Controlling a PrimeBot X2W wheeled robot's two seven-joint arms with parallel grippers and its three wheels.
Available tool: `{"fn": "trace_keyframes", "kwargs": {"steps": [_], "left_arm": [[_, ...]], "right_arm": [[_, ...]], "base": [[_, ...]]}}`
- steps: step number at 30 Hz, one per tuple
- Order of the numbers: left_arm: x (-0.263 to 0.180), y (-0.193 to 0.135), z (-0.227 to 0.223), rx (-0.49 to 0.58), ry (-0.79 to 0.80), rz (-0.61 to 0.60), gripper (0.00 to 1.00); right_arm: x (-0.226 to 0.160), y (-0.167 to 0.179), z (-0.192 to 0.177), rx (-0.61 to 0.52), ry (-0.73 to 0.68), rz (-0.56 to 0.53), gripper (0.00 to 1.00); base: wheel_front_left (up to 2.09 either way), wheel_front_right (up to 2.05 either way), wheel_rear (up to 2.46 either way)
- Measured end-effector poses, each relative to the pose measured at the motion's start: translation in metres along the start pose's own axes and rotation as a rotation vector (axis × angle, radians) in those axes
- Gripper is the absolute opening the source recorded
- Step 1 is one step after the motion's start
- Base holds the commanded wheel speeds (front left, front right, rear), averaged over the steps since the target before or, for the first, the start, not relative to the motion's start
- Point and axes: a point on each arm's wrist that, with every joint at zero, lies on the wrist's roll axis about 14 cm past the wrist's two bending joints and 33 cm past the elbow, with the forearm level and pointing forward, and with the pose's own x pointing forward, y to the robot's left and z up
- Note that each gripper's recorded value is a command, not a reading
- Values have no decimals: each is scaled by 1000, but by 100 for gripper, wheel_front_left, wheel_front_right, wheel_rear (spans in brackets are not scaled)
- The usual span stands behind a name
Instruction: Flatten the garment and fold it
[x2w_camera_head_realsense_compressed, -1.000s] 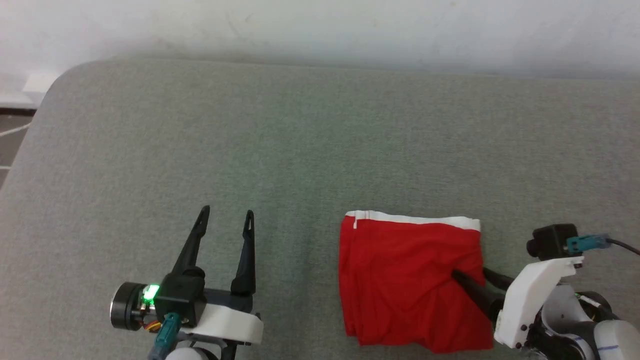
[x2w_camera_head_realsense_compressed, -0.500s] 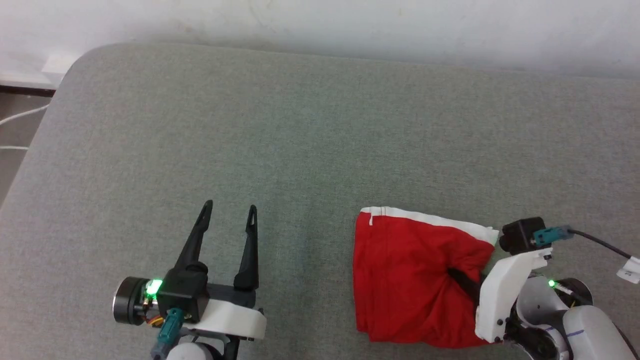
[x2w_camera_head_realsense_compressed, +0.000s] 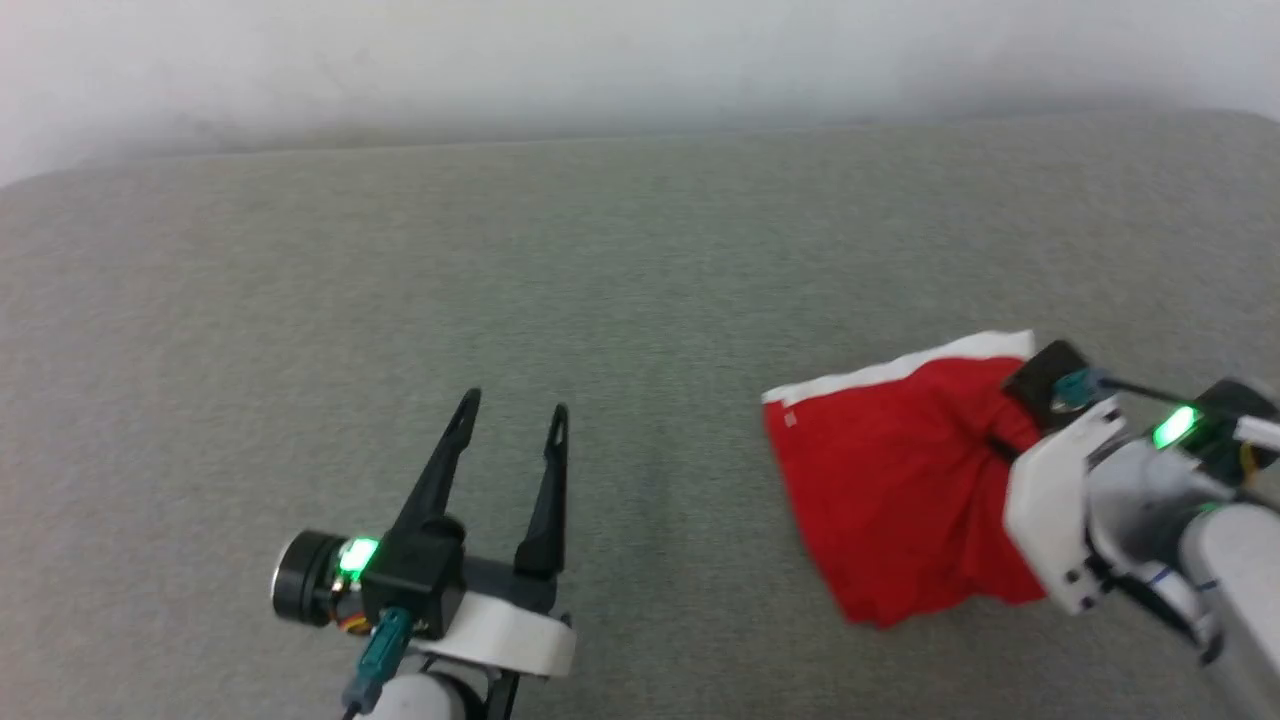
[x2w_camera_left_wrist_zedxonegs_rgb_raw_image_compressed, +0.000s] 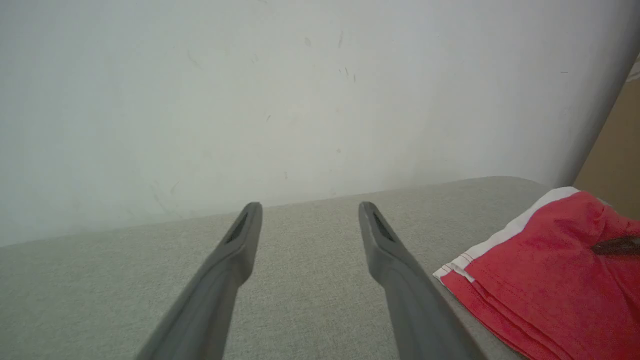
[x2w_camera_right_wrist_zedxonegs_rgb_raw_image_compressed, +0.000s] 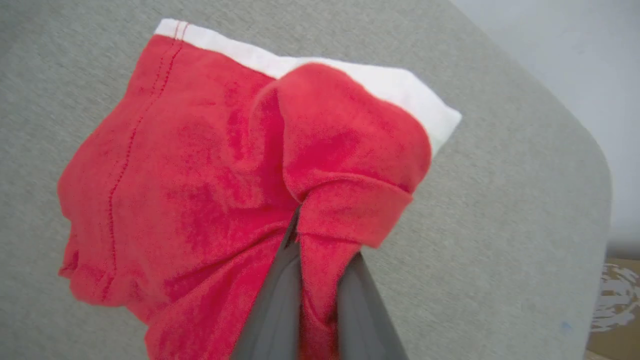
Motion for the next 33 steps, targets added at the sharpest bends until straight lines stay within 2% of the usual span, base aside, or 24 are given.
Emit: {"fn": "trace_keyframes", "kwargs": {"steps": [5, 9, 20, 23, 26, 33], "left_arm": [[34, -38, 7, -33, -52, -131, 100], [57, -56, 0, -49, -64, -199, 100], [94, -76, -42, -100, -32, -284, 100], [100, -77, -51, -116, -28, -289, 100], [103, -74, -59, -124, -17, -282, 100], [100, -57, -75, -108, 23, -238, 100]], "right_arm": [[-25, -65, -26, -61, 85, -152, 0], [-35, -108, -54, -88, 153, -241, 0], [-49, -214, -134, -107, 330, -465, 0], [-51, -232, -151, -169, 369, -504, 0], [-49, -246, -162, -171, 375, -535, 0], [-24, -244, -177, -170, 369, -520, 0]], "base": [[0, 0, 0], [0, 0, 0], [0, 0, 0], [0, 0, 0], [0, 0, 0], [0, 0, 0]]}}
